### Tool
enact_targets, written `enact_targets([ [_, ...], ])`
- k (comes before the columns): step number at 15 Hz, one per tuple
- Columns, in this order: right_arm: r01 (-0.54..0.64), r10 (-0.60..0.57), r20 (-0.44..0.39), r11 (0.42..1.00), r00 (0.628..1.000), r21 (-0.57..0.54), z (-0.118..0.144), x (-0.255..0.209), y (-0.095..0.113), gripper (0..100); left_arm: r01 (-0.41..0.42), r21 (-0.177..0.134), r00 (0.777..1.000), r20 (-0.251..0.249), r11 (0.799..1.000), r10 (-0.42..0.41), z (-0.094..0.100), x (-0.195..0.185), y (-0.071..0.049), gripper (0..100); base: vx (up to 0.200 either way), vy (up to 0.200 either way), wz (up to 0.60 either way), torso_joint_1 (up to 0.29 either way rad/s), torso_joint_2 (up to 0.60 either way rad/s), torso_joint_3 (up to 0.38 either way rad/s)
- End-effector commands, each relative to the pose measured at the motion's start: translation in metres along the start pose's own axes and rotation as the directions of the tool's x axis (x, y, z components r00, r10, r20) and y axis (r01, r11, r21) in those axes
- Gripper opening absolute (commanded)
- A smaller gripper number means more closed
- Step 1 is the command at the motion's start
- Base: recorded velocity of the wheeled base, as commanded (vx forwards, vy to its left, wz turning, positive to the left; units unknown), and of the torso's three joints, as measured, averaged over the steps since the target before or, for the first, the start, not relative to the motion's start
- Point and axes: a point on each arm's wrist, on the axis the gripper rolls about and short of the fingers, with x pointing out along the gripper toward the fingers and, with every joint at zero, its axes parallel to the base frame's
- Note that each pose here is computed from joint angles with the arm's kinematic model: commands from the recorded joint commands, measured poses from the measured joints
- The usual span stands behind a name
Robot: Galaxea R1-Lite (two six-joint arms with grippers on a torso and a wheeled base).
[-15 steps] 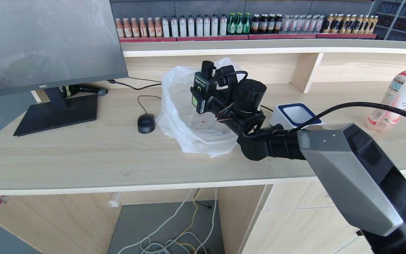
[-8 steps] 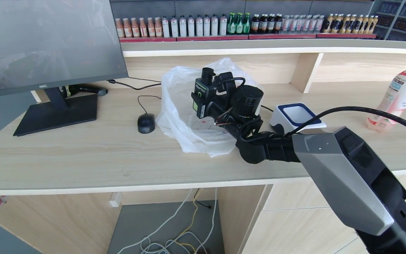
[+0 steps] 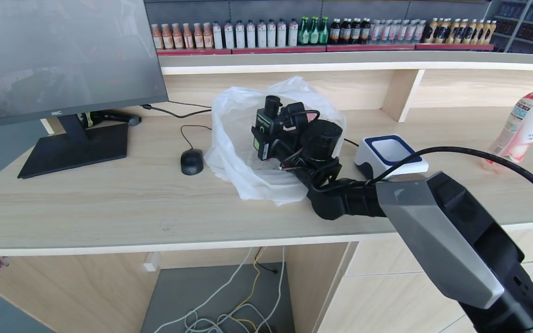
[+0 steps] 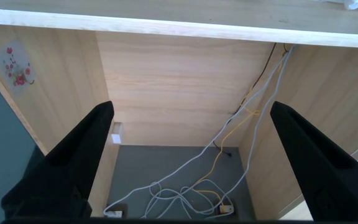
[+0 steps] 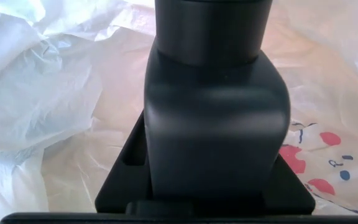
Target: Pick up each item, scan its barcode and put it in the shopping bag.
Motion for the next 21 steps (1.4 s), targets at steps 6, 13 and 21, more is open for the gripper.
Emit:
enact_targets([
  [6, 0.011, -0.012, -0.026, 1.0, 1.0, -0.003, -0.02, 0.0, -0.008, 0, 0.0, 0.0, 1.0, 0.0, 1.0, 0.0, 0.0, 0.0, 0.0, 100, 0.0, 0.0, 0.0, 0.0, 0.0, 0.0],
  [13, 0.014, -0.014, -0.041, 1.0, 0.999, 0.001, -0.028, -0.001, -0.011, 0, 0.0, 0.0, 1.0, 0.0, 1.0, 0.0, 0.0, 0.0, 0.0, 100, 0.0, 0.0, 0.0, 0.0, 0.0, 0.0],
  [21, 0.016, -0.016, -0.043, 1.0, 0.999, 0.009, -0.029, -0.001, -0.011, 100, 0.0, 0.0, 1.0, 0.0, 1.0, 0.0, 0.0, 0.0, 0.0, 100, 0.0, 0.0, 0.0, 0.0, 0.0, 0.0],
])
